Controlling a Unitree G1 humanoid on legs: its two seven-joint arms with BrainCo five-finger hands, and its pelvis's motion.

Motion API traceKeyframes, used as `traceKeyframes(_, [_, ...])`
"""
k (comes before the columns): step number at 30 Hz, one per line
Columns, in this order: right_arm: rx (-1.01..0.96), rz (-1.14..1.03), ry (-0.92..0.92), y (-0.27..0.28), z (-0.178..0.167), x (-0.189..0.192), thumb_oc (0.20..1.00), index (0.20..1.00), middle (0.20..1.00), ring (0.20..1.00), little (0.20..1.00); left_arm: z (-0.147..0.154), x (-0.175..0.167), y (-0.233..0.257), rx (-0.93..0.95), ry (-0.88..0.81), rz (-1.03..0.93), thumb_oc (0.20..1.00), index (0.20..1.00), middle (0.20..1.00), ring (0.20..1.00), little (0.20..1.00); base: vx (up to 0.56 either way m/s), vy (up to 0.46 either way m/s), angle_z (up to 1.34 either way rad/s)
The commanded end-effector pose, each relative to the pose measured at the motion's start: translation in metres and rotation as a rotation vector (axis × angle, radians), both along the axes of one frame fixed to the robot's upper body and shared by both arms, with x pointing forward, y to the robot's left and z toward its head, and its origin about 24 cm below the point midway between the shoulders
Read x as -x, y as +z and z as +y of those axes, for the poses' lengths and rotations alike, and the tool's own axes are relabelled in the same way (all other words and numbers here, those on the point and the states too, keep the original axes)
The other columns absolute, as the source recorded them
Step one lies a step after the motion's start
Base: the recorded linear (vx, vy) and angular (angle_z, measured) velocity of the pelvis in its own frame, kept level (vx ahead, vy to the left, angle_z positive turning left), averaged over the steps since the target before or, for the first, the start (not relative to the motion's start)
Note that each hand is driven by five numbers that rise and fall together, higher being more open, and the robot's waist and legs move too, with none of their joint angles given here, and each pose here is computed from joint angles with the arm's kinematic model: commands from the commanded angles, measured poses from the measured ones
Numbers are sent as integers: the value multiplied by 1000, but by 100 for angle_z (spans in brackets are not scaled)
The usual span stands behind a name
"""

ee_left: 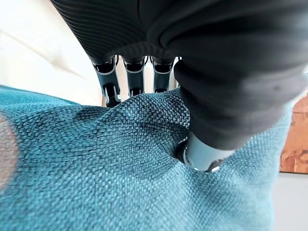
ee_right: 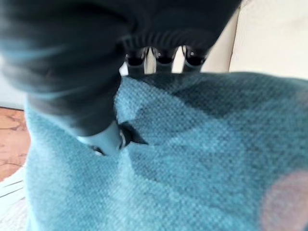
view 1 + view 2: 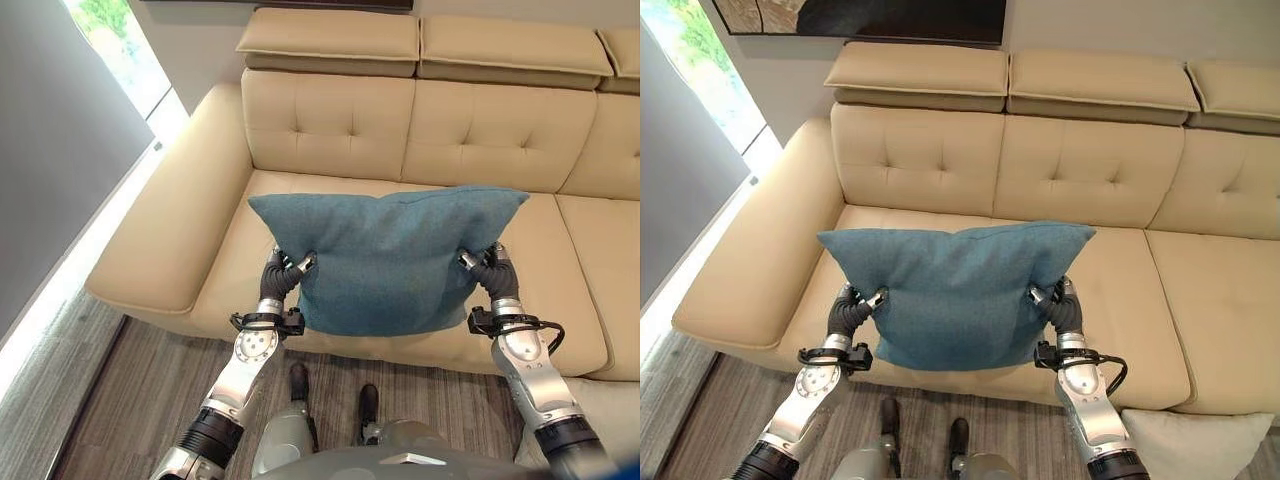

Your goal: Pick up all the scattered cushions and arrange them neatly on the sofa.

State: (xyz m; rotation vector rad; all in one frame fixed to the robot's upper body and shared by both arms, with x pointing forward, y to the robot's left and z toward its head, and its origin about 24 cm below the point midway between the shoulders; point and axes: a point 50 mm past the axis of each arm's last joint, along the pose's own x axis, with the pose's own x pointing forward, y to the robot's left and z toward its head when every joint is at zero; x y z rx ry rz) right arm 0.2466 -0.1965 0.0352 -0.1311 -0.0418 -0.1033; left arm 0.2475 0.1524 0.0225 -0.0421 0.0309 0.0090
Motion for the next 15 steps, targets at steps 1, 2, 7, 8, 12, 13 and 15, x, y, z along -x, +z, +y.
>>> traceKeyframes(1, [-36, -231, 95, 43, 20, -9, 200, 200, 200, 200, 200, -12, -8, 44, 27, -95, -233, 200, 200, 200, 200, 200, 341, 215, -37])
traceKeyframes(2, [-36, -230, 96, 43, 20, -9, 200, 200, 200, 200, 200, -11, -8, 44, 24, -93, -233, 200, 200, 200, 200, 200, 243, 194, -35])
traceKeyframes(7, [-53, -261, 128, 50, 33, -14, 200, 200, 200, 200, 200, 1, -7, 51, 0, -51, -262, 200, 200, 200, 200, 200, 136, 263, -41])
traceKeyframes(8, [-57, -259, 133, 49, 35, -14, 200, 200, 200, 200, 200, 3, -7, 51, -7, -46, -264, 200, 200, 200, 200, 200, 25, 124, -52])
traceKeyframes(12, [-56, -252, 130, 46, 35, -13, 200, 200, 200, 200, 200, 5, -8, 51, -11, -42, -270, 200, 200, 200, 200, 200, 99, 46, -1])
traceKeyframes(13, [-55, -255, 128, 47, 34, -14, 200, 200, 200, 200, 200, 5, -9, 52, -12, -44, -273, 200, 200, 200, 200, 200, 126, -31, 0])
traceKeyframes(15, [-55, -252, 118, 47, 33, -15, 200, 200, 200, 200, 200, 4, -10, 53, -9, -51, -282, 200, 200, 200, 200, 200, 109, -59, -2])
